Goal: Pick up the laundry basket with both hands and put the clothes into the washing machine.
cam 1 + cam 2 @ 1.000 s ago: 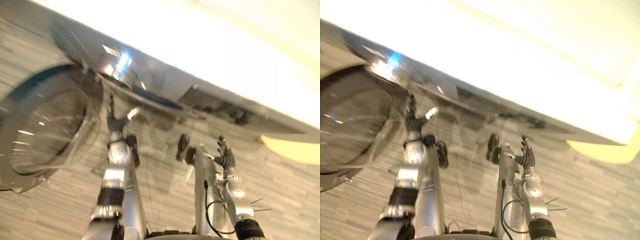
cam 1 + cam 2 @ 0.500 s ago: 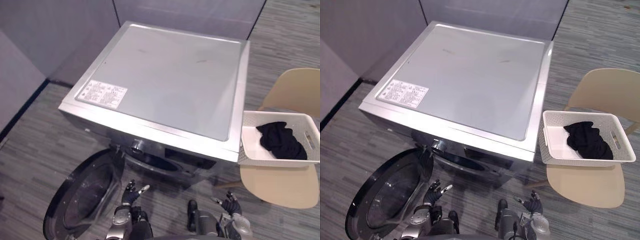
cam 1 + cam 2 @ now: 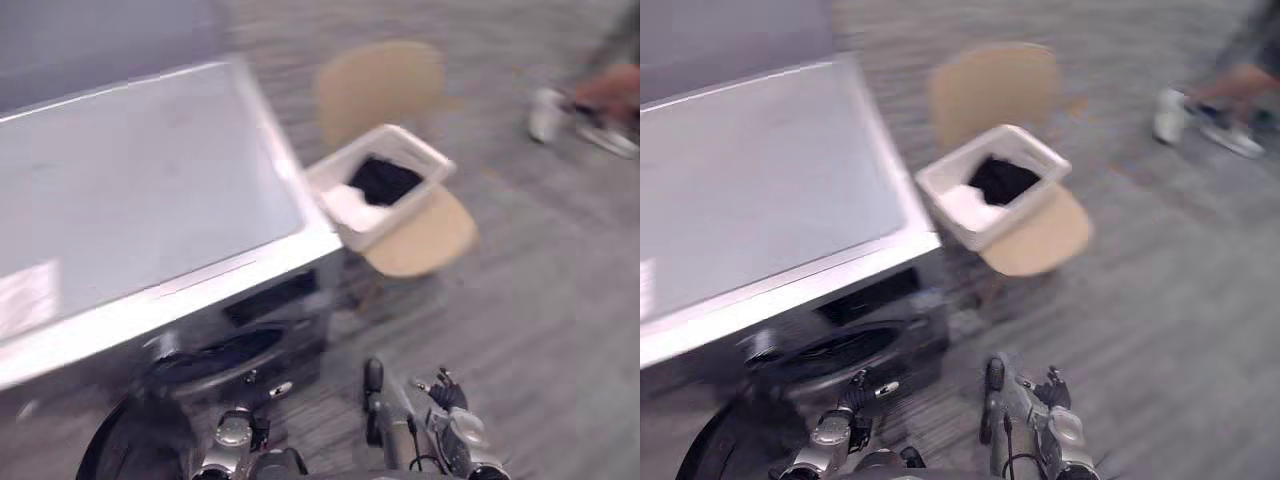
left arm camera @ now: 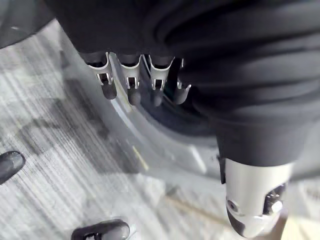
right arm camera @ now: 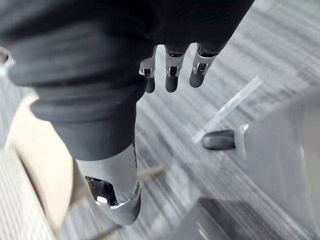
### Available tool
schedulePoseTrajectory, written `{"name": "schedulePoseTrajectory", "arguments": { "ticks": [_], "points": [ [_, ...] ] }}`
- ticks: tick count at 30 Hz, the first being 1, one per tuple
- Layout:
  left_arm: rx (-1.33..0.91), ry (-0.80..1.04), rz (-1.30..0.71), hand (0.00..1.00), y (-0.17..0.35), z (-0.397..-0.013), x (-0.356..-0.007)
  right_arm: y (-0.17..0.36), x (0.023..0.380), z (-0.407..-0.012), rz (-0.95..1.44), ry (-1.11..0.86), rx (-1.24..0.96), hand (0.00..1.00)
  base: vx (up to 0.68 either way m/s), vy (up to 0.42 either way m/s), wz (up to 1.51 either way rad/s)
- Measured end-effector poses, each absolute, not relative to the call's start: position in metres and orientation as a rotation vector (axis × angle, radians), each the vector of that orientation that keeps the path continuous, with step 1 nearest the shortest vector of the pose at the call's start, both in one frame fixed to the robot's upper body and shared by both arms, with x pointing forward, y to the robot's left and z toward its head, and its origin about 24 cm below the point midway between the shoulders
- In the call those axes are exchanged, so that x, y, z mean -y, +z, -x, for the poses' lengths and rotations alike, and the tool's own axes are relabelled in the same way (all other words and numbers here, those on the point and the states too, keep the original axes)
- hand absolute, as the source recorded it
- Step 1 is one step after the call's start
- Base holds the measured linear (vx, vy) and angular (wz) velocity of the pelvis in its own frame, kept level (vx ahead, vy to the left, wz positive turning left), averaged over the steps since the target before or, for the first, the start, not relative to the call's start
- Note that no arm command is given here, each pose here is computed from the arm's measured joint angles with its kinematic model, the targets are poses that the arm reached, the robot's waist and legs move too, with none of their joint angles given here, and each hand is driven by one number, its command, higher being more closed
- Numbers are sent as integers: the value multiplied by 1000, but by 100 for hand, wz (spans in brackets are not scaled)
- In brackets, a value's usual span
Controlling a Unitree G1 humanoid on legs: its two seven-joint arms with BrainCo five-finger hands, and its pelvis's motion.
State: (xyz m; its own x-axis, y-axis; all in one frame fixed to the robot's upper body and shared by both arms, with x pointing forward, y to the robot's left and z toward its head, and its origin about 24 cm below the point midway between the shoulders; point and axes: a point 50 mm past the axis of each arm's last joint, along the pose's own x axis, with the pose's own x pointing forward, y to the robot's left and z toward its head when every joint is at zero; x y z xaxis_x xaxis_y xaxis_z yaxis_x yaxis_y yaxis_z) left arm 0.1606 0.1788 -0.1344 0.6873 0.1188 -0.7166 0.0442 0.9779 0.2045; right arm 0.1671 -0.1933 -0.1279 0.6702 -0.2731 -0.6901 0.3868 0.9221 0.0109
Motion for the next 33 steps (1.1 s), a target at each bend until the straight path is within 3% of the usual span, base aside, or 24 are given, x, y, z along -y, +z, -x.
{"name": "schedulePoseTrajectory", "arguments": {
  "ticks": [7,10,15,26,33],
  "points": [
    [-817,62,-244,0,-134,-157,-192,-125,191,-174,-105,-316,-737,0,144,-81,-247],
    [-769,65,-226,0,-128,-169,-187,-134,196,-155,-97,-334,-796,0,309,-152,-123],
    [-794,62,-172,0,-134,-160,-172,-132,197,-162,-78,-323,-788,0,229,-39,-77],
    [-807,61,-157,0,-136,-153,-168,-86,171,-222,-10,-178,-515,0,366,106,3],
    [-761,105,-152,0,-130,-162,-166,-66,150,-226,22,-85,-388,0,483,-52,176]
  ]
}}
